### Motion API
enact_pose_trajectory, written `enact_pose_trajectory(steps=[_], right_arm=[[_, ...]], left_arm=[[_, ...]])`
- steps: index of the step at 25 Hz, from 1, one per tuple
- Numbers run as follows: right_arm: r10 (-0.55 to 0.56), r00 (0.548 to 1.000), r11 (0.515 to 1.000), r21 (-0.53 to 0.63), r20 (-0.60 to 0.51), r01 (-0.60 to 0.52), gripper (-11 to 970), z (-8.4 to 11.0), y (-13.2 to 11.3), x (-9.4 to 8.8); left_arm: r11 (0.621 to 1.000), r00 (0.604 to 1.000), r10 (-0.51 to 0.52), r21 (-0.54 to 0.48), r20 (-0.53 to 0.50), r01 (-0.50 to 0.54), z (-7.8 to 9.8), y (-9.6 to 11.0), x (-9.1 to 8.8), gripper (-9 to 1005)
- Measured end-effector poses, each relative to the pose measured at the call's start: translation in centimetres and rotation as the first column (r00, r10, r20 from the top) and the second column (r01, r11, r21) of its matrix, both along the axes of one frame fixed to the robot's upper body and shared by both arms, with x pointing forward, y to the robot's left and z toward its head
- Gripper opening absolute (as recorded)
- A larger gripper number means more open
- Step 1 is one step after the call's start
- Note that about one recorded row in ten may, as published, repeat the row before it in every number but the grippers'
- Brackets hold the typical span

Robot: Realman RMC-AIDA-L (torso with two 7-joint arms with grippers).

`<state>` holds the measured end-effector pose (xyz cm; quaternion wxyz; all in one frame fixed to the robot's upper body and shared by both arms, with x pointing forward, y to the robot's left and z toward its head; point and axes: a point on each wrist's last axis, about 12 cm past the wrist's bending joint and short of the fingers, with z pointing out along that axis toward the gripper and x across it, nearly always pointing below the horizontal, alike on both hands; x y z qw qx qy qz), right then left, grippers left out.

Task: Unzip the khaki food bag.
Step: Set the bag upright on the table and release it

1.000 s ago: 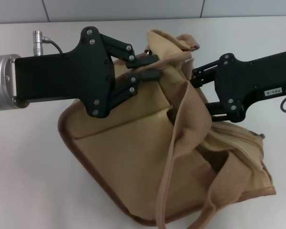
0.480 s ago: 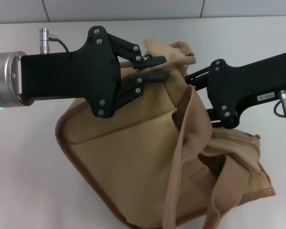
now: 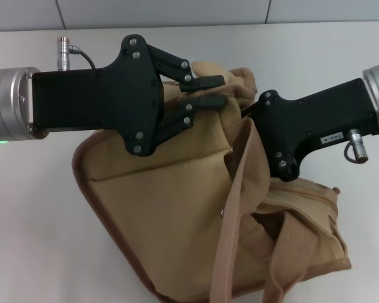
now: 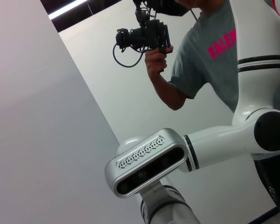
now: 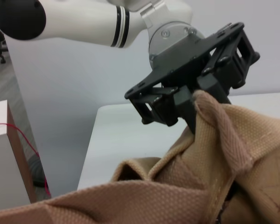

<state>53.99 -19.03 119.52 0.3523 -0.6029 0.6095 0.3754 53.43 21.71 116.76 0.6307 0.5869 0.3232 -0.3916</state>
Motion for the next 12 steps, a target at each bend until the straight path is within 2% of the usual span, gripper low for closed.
enact_pose_trajectory(steps=[5, 12], right_arm=[[0.009, 1.0, 1.0, -0.002, 0.023, -0.009, 353, -0.09, 0.12, 0.01], [-0.005, 0.999, 1.0, 0.003, 0.038, 0.005, 145, -0.15, -0.18, 0.01]], left_arm=[[1.0, 1.0, 0.001, 0.0, -0.001, -0.001, 0.01, -0.01, 0.02, 60], [1.0, 1.0, 0.003, -0.003, -0.001, -0.003, 0.0, 0.0, 0.04, 57]])
